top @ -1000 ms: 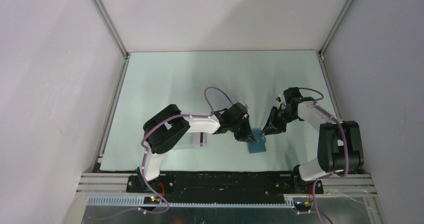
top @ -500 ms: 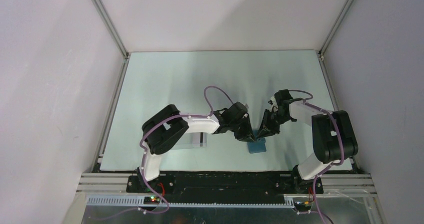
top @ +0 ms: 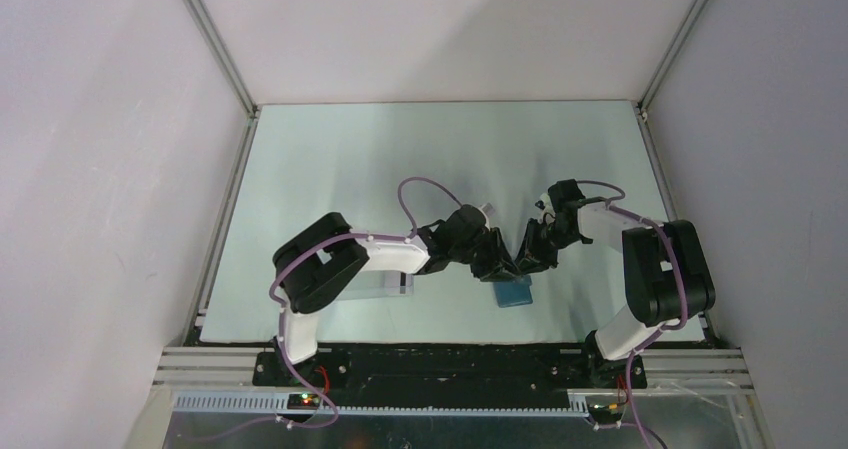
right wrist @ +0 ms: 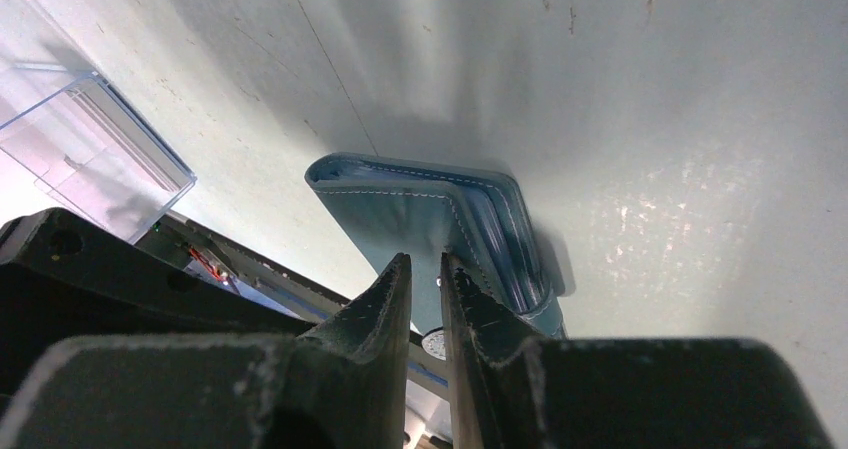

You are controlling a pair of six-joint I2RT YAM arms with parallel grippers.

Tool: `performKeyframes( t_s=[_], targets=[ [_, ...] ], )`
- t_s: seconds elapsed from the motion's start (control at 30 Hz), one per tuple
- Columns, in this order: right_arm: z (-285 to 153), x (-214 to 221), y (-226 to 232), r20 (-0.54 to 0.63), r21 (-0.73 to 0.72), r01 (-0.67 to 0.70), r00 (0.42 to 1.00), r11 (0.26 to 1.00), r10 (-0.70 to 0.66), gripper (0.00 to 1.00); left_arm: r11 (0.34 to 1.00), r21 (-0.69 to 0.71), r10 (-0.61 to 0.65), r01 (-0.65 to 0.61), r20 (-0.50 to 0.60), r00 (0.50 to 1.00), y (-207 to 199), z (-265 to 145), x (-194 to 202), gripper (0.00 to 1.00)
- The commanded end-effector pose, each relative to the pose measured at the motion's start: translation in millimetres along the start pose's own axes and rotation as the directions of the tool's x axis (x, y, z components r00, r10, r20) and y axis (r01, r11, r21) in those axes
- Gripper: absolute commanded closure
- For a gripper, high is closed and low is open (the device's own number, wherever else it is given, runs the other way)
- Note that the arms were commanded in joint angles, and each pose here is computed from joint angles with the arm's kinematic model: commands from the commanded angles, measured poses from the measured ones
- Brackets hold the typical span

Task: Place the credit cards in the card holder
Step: Close the card holder at the center of the board.

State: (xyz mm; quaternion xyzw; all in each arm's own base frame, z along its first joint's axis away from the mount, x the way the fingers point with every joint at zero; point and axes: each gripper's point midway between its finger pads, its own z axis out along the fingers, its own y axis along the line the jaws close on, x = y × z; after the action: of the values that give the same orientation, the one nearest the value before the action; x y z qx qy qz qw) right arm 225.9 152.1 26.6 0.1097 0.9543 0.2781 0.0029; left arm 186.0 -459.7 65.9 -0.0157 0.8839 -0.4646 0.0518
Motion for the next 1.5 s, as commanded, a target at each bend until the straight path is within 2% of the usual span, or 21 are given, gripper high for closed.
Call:
performKeyframes(
  t_s=[0.0, 0.27, 0.5, 0.57, 0.67, 0.73, 1.13, 1.47],
  targets=[
    [12, -1, -13, 0.009, 0.052, 0.012, 1.0, 0.999, -0.012, 0.78, 0.995, 0.096, -0.02, 0.02, 0.003, 1.0, -20, 2, -5, 0.67],
    [13, -1, -17, 0.006, 0.067, 0.007, 1.0, 0.998, -0.008, 0.78, 0.996, 0.078, -0.042, 0.042, 0.002, 0.999, -11, 10, -5, 0.78],
    [14, 0, -16, 0.002, 0.065, 0.008, 1.0, 0.998, -0.009, 0.78, 0.997, 0.045, -0.06, 0.059, 0.005, 0.998, 3, 11, -3, 0.82],
    [14, 0, -16, 0.001, 0.064, 0.008, 1.0, 0.998, -0.008, 0.78, 0.998, 0.034, -0.061, 0.06, 0.007, 0.998, 6, 12, -3, 0.8],
    [14, 0, -16, 0.001, 0.061, 0.011, 1.0, 0.998, -0.011, 0.78, 0.999, 0.019, -0.047, 0.047, 0.014, 0.999, 8, 11, -3, 0.7],
    [14, 0, -15, 0.0, 0.058, 0.011, 1.0, 0.998, -0.011, 0.78, 0.999, 0.01, -0.041, 0.04, 0.022, 0.999, 9, 10, -4, 0.67],
    [14, 1, -15, -0.007, 0.054, 0.011, 1.0, 0.998, -0.011, 0.78, 0.998, -0.053, -0.017, 0.019, 0.044, 0.999, 19, 7, -7, 0.64],
    [15, 2, -17, -0.014, 0.061, 0.013, 1.0, 0.998, -0.012, 0.78, 0.999, -0.043, -0.009, 0.01, 0.036, 0.999, 14, 15, -9, 0.65]
  ],
)
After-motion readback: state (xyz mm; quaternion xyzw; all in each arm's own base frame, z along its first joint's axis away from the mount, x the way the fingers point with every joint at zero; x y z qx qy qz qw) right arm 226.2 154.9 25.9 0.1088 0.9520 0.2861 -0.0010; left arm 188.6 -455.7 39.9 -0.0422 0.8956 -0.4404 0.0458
